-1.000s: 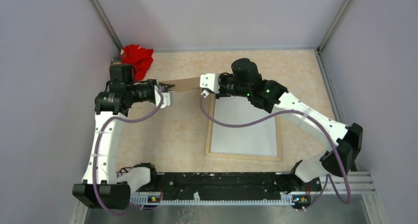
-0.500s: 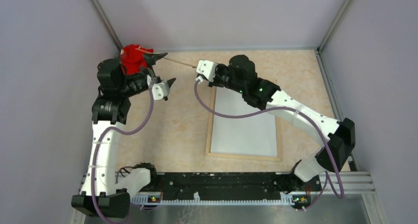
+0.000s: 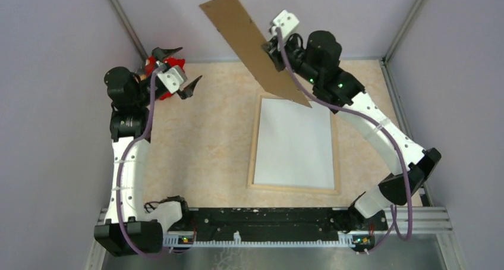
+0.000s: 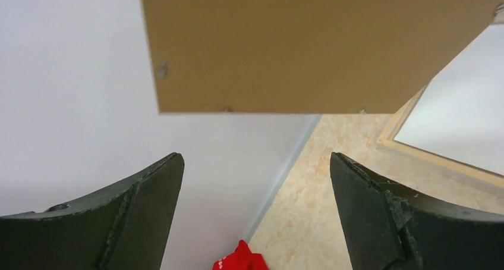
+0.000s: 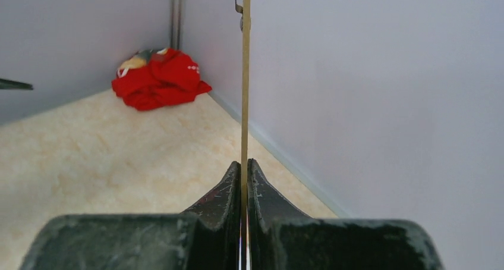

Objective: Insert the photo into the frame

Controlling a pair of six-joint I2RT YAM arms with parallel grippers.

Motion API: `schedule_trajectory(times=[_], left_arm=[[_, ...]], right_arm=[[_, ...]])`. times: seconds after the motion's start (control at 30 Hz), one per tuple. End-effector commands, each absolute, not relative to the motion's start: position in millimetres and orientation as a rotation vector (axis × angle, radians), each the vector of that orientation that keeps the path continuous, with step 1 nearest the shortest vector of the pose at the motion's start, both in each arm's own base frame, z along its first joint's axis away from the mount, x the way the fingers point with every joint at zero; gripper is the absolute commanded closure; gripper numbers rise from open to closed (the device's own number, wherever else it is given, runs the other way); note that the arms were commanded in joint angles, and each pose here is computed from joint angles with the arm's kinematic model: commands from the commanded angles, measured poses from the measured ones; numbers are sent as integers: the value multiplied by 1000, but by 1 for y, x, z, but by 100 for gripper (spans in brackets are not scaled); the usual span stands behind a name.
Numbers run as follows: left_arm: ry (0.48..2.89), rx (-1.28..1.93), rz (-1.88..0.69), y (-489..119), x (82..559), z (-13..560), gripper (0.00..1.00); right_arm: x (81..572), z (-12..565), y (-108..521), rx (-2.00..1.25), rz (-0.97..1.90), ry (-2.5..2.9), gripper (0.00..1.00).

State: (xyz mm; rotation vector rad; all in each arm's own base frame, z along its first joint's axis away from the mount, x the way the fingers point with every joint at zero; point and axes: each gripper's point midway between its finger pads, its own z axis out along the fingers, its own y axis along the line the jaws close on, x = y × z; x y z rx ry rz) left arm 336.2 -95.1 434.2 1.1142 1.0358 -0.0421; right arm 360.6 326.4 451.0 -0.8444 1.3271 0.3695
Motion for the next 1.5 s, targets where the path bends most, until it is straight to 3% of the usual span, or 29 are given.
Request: schedule_trajectory(times=[0.0, 0.17, 0.33, 0.63, 0.93, 1.47], left_arm=[[1003, 994, -112, -87, 335, 466, 1], [1075, 925, -151, -72, 349, 458, 1], [1307, 879, -294, -66, 373, 406, 1], [1528, 888, -425, -75, 375, 302, 1], [1664, 977, -550, -112, 359, 220, 1], [1774, 1118, -693, -164, 344, 151, 6]], right_arm=[[356, 509, 310, -655, 537, 1288, 100], [366, 510, 295, -535, 632, 1450, 100], [385, 497, 254, -274, 837, 1682, 100], [390, 401, 196, 177, 1250, 1890, 100], [363, 320, 151, 393, 1324, 1840, 100], [322, 263, 97, 725, 1414, 1424, 100]])
